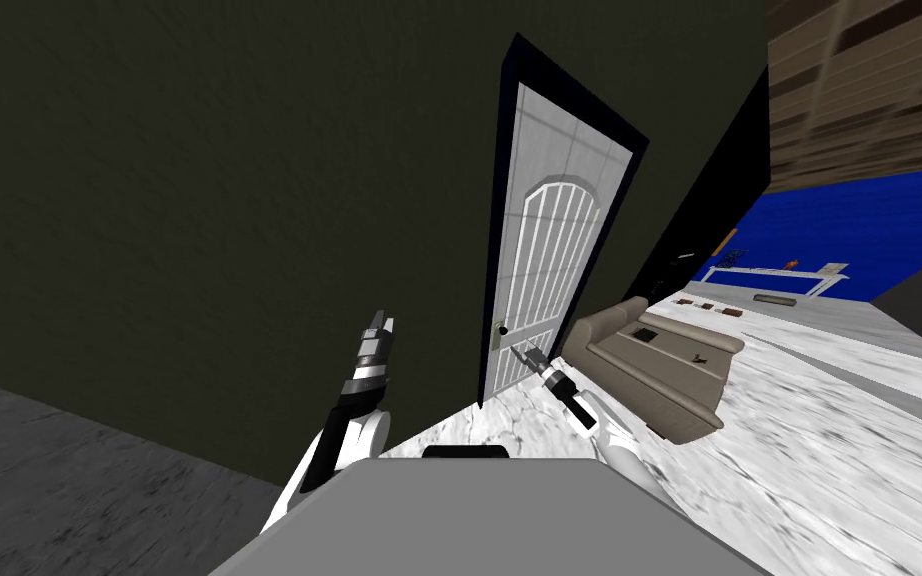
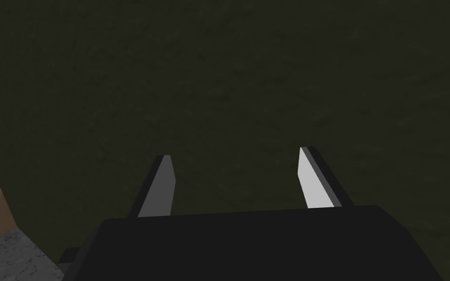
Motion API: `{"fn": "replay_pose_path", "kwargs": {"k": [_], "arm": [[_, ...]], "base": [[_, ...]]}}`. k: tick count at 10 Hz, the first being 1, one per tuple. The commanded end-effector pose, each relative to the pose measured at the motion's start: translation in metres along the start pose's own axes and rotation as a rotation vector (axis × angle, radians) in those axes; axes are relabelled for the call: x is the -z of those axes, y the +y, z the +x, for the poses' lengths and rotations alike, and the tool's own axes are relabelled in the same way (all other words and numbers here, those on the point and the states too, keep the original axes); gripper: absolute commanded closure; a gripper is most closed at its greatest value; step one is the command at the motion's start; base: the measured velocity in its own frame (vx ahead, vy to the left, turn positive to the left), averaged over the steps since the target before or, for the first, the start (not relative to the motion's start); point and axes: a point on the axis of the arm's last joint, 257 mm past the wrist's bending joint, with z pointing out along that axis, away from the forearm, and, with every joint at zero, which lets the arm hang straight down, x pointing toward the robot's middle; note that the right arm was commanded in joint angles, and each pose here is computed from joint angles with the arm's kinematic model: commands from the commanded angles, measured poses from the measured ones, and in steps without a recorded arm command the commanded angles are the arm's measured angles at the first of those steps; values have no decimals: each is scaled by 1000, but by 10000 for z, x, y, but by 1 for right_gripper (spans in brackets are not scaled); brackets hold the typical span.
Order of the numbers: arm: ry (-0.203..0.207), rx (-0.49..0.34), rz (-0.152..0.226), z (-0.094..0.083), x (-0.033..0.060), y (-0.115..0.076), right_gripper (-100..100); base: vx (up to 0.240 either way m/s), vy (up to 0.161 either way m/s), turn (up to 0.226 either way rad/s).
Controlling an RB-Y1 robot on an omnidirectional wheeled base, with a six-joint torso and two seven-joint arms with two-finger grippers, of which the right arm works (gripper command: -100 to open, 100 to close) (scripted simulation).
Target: Pull the door open
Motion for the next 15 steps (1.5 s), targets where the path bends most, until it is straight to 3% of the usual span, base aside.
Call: {"fn": "replay_pose_path", "kwargs": {"k": [1,7,8,13,15], "arm": [[-3,1,6,0,-27,-2,-100],[-8,2,21,-4,-82,1,-100],[-8,2,21,-4,-82,1,100],[-8,2,21,-4,-82,1,100],[-36,-85,37,-72,-111,-33,100]], "base": [[176,59,39],[132,32,38],[-45,-22,2],[-5,-2,-1],[-97,-71,147]]}}
